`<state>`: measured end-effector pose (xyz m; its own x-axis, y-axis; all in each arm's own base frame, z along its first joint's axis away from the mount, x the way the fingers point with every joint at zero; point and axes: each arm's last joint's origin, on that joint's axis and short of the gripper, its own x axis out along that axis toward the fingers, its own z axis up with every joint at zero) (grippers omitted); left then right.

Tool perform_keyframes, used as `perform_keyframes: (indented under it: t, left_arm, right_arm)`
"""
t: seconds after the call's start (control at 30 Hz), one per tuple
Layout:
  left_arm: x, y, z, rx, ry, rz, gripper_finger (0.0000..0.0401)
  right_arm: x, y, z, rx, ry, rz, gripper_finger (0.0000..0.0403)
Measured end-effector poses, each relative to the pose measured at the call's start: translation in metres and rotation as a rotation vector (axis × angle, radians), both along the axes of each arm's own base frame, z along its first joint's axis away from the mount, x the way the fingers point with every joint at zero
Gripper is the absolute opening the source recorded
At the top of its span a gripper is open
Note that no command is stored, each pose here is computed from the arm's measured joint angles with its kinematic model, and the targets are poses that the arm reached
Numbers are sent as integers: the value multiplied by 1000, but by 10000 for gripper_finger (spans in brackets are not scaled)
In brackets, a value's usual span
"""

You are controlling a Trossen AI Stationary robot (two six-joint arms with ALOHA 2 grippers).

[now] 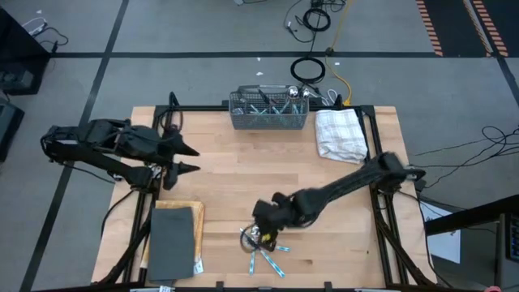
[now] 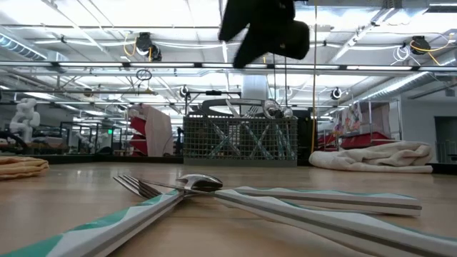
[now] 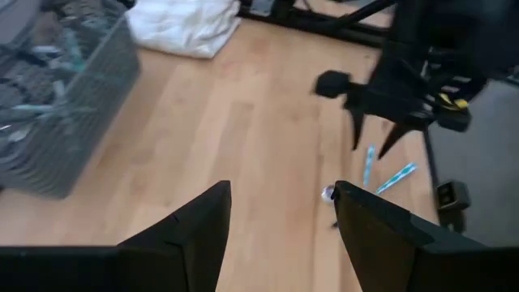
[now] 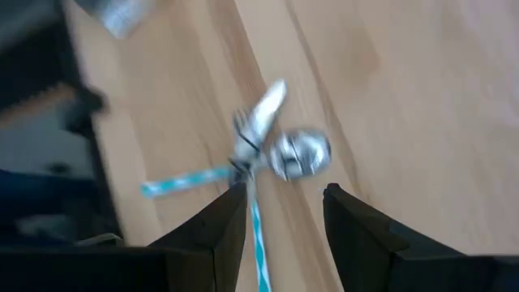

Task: Sort silverware
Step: Put the blue table knife into the gray silverware rack

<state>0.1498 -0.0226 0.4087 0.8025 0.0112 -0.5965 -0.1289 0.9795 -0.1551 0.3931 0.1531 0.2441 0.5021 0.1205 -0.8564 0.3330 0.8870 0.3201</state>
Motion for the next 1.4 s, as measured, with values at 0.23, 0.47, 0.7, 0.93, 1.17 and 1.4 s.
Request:
perform_keyframes:
  t: [0.23, 0.47, 0.7, 0.93, 1.17, 1.4]
  left_arm:
    - [-30, 7, 6, 24, -31, 32, 224]
    - [-46, 10, 10, 16, -80, 36, 224]
    - [-52, 11, 12, 18, -98, 44, 224]
    - [-54, 11, 10, 26, -73, 43, 224]
    - [-56, 12, 8, 45, -48, 57, 224]
    - [-57, 13, 6, 54, -35, 64, 224]
  right_arm:
    - [22, 45, -39, -30, 225, -7, 153]
    - [36, 70, -64, 6, 271, -47, 153]
    - [34, 76, -80, -27, 298, -106, 153]
    - [38, 88, -98, -21, 267, -127, 153]
    - [34, 88, -124, -38, 377, -177, 83]
    - [34, 88, -123, -15, 383, -206, 12]
